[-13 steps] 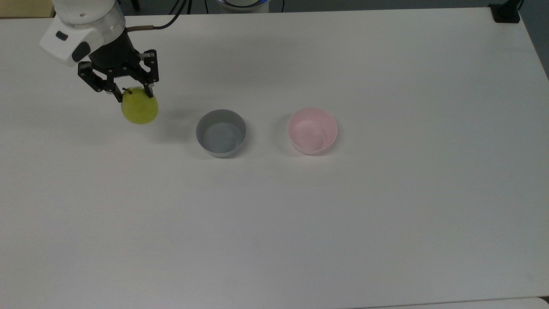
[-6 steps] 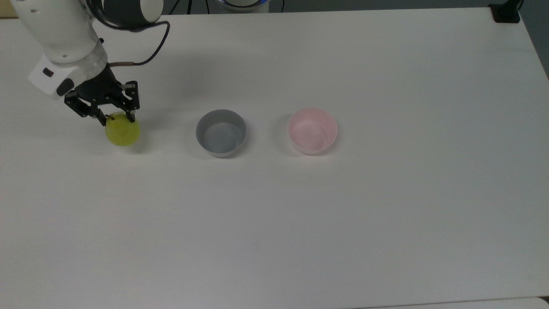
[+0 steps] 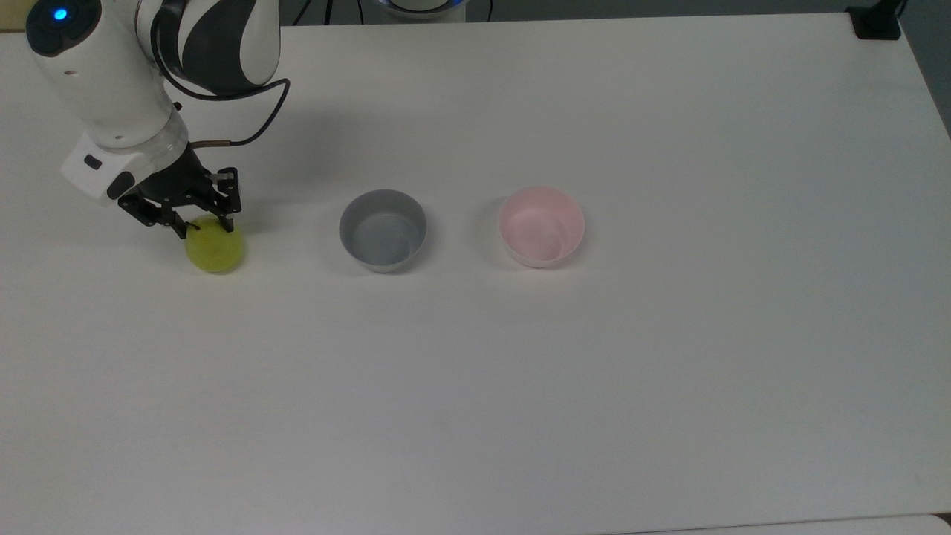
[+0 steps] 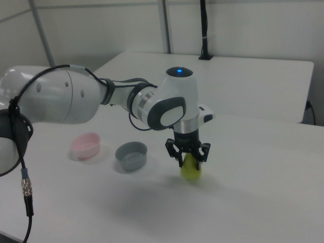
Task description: Pick up a pear from the bowl
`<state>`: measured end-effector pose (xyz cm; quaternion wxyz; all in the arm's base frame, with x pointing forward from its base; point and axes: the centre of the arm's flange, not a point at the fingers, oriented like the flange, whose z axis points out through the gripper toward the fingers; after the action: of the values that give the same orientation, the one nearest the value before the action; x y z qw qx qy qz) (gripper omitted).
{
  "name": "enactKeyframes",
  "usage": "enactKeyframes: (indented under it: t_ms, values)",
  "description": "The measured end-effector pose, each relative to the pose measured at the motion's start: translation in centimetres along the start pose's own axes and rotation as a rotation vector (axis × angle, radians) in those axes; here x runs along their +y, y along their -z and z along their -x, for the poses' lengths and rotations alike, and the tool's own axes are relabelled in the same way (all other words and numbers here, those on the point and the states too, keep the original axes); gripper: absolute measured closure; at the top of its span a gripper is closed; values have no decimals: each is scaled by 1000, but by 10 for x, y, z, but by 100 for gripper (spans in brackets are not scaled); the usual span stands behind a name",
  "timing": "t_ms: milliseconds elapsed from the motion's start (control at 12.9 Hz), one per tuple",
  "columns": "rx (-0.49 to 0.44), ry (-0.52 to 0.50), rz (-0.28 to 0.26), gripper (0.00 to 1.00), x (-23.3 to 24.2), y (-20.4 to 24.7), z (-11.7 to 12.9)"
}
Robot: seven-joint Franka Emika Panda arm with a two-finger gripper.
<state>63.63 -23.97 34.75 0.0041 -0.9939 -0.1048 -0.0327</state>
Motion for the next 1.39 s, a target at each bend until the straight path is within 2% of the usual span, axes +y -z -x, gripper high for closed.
enactKeyframes:
  t_ms: [309,386,618,1005,1159,1391]
  values:
    - [0,-1,0,40,1,0,1]
    - [0,-3,0,28,2,-1,1]
    - [9,-22,6,0,4,6,1]
    - [21,-92,3,0,-12,61,-2]
    - [10,-129,-5,0,-47,108,-6]
    - [-24,-215,-4,0,-79,148,-1]
